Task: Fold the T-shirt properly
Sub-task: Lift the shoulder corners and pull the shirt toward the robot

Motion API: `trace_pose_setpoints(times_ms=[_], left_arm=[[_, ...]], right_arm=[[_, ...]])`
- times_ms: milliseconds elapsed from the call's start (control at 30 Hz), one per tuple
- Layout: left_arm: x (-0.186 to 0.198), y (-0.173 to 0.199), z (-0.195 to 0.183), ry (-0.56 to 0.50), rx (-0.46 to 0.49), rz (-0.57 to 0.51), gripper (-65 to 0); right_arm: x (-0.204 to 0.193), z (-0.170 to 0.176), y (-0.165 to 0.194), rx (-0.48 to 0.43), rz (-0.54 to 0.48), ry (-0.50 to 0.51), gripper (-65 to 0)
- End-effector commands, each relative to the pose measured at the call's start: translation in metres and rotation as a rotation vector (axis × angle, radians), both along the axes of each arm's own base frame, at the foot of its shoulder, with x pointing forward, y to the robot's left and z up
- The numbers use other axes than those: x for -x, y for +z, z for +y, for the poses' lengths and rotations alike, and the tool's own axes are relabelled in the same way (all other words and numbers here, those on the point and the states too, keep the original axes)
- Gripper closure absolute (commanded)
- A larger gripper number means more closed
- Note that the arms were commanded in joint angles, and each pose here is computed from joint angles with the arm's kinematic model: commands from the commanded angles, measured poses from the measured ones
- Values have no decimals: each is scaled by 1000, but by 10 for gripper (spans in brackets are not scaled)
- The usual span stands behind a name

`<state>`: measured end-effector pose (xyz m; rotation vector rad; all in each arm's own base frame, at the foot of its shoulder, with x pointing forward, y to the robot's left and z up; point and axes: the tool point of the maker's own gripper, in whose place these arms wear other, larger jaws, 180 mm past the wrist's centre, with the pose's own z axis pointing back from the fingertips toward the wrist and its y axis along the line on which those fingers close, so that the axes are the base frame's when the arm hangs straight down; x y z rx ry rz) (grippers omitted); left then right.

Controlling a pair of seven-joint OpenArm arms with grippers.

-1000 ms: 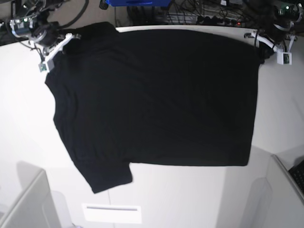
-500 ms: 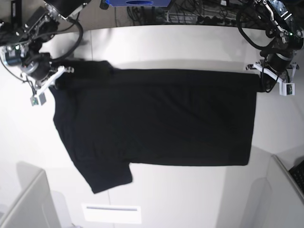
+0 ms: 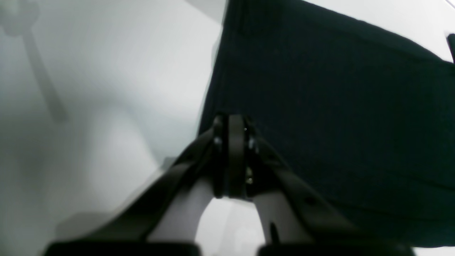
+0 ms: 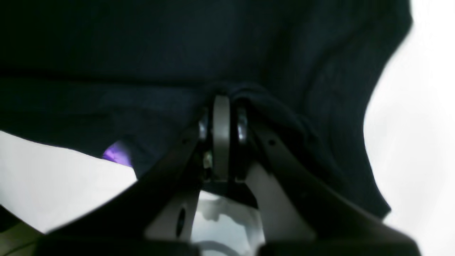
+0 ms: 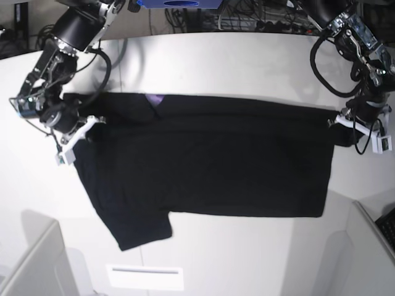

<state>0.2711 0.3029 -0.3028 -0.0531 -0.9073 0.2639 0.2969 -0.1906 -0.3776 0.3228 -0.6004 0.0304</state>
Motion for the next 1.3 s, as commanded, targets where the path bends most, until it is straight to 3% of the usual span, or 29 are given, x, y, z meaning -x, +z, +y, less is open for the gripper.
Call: trace_pose_setpoints(times_ms=[0, 267, 433, 1033, 1067, 1133, 1200, 1267], left_arm=[[-11, 12, -4, -27, -14, -41, 0], [-32, -14, -16, -94, -124, 92, 0], [-43, -29, -10, -80, -90, 129, 0], [-47, -49, -8, -64, -40, 137, 0], [-47, -49, -7, -62, -41, 137, 0], [-47, -47, -2, -60, -56, 137, 0], [-47, -45, 1, -58, -62, 136, -115], [-46, -35, 8, -36, -73, 109, -240]], right_arm=[[-17, -2, 15, -3, -62, -3, 0], [-38, 4, 19, -46, -73, -1, 0], [-47, 8, 11, -89, -85, -18, 0], [-47, -8, 13, -57, -79, -23, 0], [-47, -8, 13, -57, -80, -24, -15], [-46, -8, 13, -63, -80, -28, -185], [-43, -9, 12, -59, -81, -31, -300], [-39, -12, 20, -31, -106, -30, -294]])
